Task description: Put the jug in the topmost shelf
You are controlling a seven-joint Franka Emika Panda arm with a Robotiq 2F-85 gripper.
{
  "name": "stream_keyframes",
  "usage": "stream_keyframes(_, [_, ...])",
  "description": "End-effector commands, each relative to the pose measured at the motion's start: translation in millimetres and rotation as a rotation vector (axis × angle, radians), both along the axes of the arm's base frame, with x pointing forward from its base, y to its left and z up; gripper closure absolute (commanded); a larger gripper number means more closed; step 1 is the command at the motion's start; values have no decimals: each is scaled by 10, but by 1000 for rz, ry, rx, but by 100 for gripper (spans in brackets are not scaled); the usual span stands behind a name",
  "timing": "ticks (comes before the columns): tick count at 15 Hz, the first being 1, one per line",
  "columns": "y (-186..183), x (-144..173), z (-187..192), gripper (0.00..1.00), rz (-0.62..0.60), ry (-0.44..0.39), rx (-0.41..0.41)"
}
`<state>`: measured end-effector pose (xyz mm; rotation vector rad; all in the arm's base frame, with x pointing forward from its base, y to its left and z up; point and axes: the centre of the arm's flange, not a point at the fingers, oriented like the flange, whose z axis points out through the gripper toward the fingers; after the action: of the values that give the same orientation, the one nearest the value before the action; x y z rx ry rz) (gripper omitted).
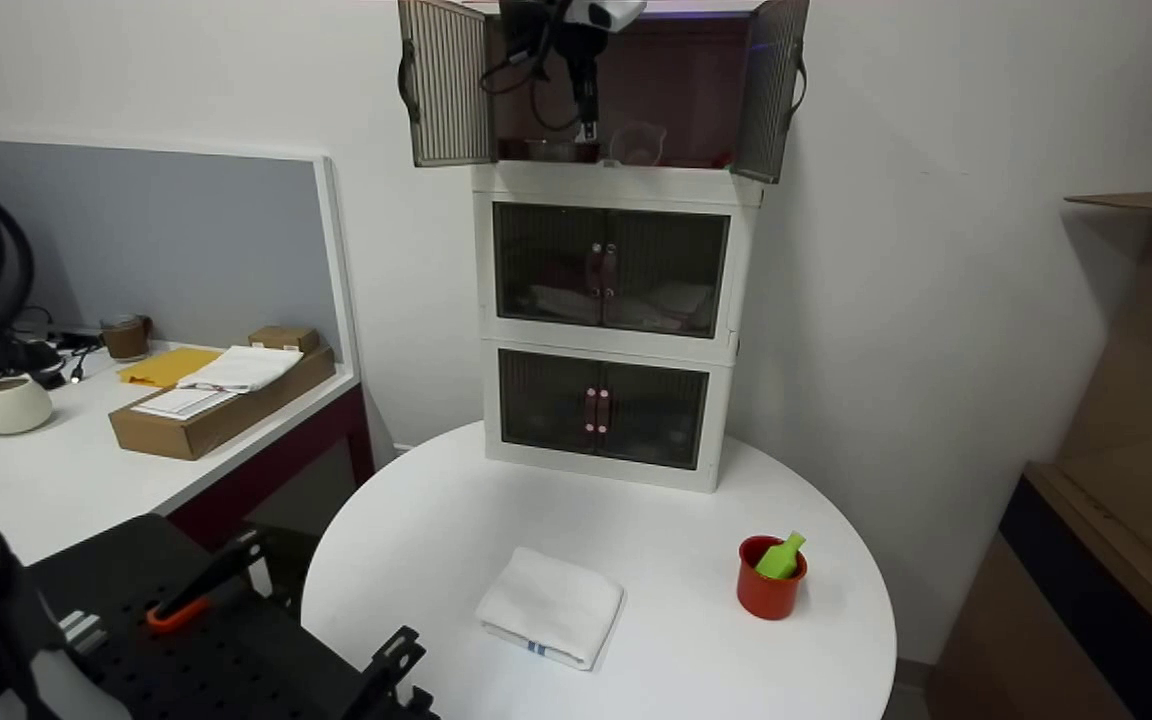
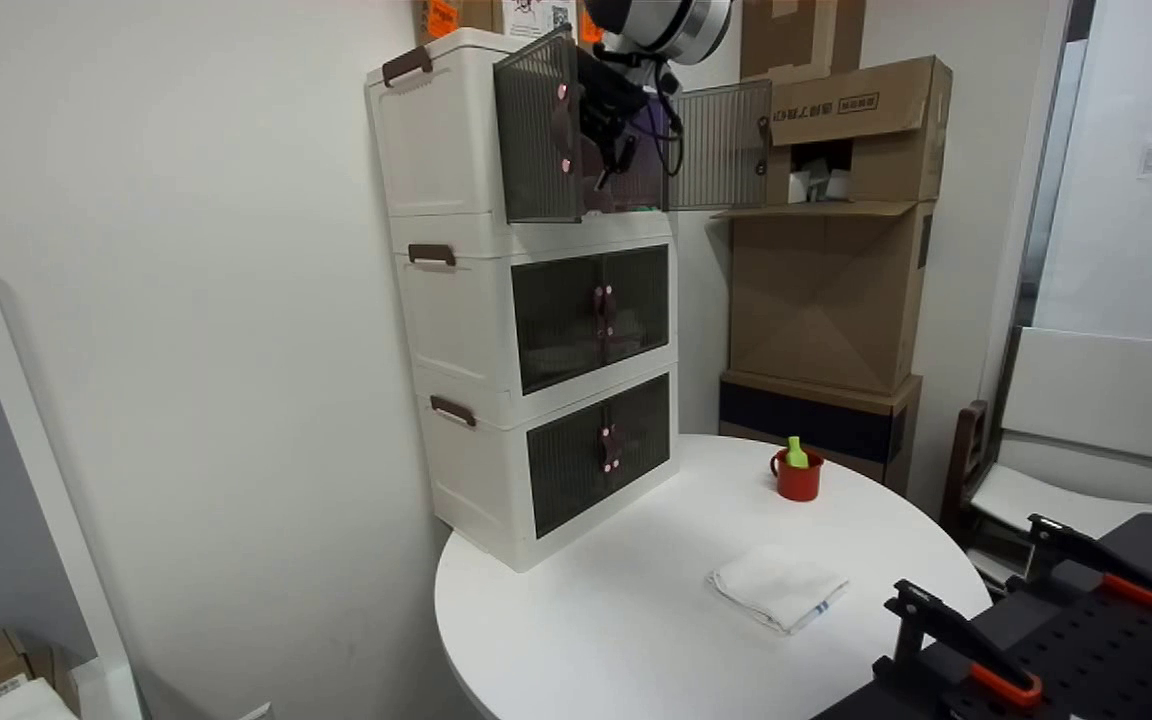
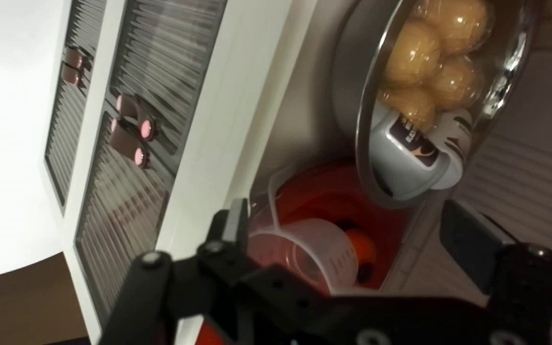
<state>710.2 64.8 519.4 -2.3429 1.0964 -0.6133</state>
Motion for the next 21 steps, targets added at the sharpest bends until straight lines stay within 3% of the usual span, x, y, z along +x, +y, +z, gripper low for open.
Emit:
stream_keyframes(1, [86, -616, 187, 0, 17, 137, -42])
stream_keyframes(7, [-52, -1784, 191, 0, 42, 457, -266])
stream_keyframes(12, [-194, -2836, -23, 0, 225, 672, -420])
stream_keyframes(14, [-244, -3244, -143, 0, 338, 713, -438])
stream_keyframes(18, [-374, -3973, -470, 0, 563, 710, -490])
stream_keyframes(19, [-250, -3437, -384, 0, 475, 737, -451])
stream_keyframes(21, [-297, -3708, -498, 0, 529, 736, -463])
